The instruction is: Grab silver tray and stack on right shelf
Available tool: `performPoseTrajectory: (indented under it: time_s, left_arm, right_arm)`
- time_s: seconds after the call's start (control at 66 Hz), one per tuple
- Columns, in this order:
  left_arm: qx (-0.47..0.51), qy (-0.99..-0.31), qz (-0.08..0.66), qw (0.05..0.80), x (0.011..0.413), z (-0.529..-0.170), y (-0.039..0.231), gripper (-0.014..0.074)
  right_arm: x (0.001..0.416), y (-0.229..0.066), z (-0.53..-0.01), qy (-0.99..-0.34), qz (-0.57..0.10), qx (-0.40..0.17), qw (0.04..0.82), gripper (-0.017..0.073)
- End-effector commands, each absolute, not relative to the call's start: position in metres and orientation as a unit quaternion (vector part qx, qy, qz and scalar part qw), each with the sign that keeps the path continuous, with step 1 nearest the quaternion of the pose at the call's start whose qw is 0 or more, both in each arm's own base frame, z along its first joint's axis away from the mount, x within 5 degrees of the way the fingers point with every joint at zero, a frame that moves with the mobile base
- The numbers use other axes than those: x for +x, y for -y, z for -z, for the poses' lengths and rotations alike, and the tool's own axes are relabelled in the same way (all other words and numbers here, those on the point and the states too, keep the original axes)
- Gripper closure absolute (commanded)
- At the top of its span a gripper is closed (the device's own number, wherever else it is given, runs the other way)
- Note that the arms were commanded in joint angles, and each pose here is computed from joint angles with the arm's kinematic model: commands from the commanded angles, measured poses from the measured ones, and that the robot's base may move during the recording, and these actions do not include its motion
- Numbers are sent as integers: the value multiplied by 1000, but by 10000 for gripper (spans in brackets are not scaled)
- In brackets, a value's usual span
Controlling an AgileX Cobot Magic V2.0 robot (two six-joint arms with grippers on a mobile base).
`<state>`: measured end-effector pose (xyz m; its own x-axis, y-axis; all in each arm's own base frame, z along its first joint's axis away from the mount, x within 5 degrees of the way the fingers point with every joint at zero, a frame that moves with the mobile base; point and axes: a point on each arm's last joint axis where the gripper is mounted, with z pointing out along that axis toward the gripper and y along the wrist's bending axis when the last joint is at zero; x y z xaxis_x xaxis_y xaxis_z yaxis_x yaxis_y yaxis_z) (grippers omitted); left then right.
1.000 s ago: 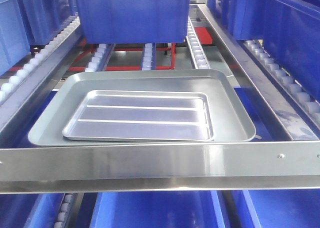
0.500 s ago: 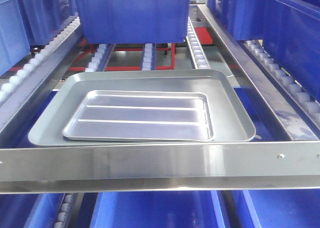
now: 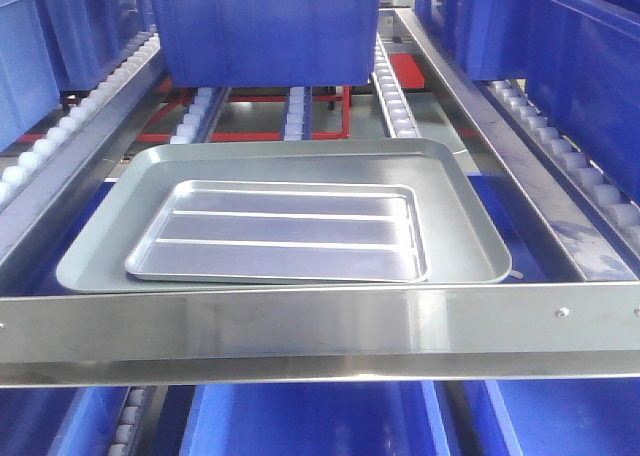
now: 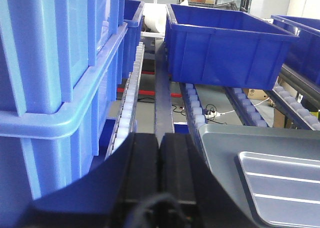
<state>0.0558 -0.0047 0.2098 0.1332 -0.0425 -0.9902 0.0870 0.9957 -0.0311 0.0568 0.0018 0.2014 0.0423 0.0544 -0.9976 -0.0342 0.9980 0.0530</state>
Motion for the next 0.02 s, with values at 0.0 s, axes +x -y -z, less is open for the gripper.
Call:
performPoseTrajectory:
  time_s: [0.0]
  left_arm:
    - [17, -627, 44, 777, 55, -210, 5, 686]
  right_arm:
    - [54, -2, -211, -650, -27, 5, 759, 502]
